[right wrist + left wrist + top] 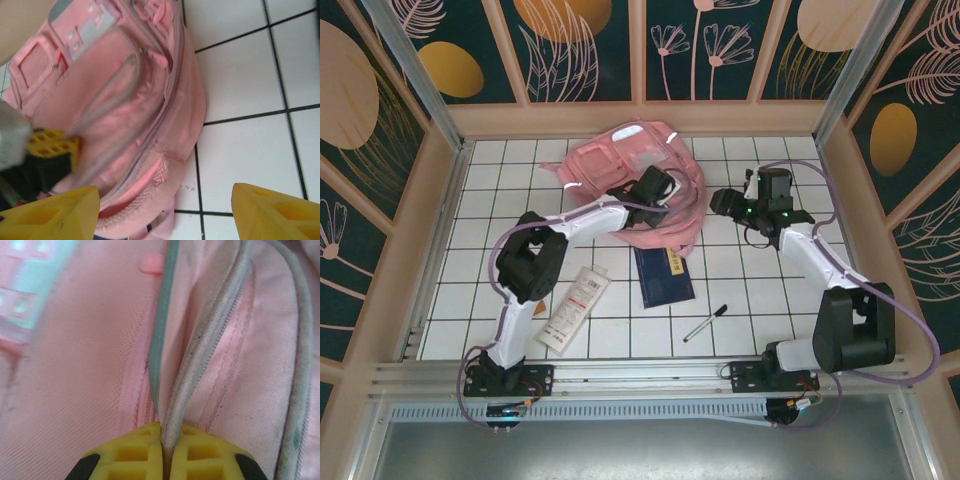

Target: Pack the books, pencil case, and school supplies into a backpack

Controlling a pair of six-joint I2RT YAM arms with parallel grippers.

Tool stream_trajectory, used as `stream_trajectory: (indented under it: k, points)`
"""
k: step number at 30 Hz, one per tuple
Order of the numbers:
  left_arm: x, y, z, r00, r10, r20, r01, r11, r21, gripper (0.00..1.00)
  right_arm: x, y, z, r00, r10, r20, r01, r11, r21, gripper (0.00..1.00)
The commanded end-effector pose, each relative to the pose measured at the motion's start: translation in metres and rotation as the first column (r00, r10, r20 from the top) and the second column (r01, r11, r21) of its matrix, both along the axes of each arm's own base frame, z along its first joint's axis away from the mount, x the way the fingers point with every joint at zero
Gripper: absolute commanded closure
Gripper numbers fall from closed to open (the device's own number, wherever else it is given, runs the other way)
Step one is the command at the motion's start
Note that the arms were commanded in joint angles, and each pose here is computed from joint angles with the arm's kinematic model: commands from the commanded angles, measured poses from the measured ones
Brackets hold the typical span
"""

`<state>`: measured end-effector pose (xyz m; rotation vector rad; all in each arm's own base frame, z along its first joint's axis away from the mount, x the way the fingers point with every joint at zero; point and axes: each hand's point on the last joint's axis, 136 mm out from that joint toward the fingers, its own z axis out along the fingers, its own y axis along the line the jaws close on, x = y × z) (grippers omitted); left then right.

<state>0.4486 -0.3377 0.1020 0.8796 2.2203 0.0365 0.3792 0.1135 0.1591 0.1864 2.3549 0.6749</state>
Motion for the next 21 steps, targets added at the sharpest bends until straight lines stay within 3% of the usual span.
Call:
stream_trajectory:
  k: [1,5,8,12,15,21]
  points:
    - [0.030,0.040,0.134,0.942,0.230,0.243,-0.186,0.963,-0.193,1.00,-0.008,0.019,0.005,0.994,0.103,-0.028,-0.102,0.994,0.027,0.32]
    - [0.035,0.075,0.193,0.871,0.386,0.303,-0.292,0.904,-0.312,1.00,-0.018,0.027,-0.003,0.988,0.138,-0.069,-0.136,0.990,0.033,0.32]
    - [0.039,0.092,0.209,0.849,0.427,0.312,-0.322,0.885,-0.336,1.00,-0.029,0.032,-0.013,0.981,0.160,-0.114,-0.162,0.987,-0.013,0.32]
    - [0.045,0.095,0.197,0.869,0.414,0.273,-0.332,0.895,-0.299,1.00,-0.049,0.052,-0.025,0.959,0.247,-0.136,-0.248,0.969,0.011,0.31]
    - [0.043,0.084,0.178,0.900,0.376,0.220,-0.301,0.902,-0.310,1.00,-0.054,0.071,-0.013,0.948,0.299,-0.105,-0.284,0.949,0.133,0.31]
    - [0.037,0.083,0.155,0.912,0.373,0.171,-0.311,0.900,-0.304,1.00,-0.036,0.098,0.032,0.948,0.313,-0.047,-0.277,0.892,0.357,0.26]
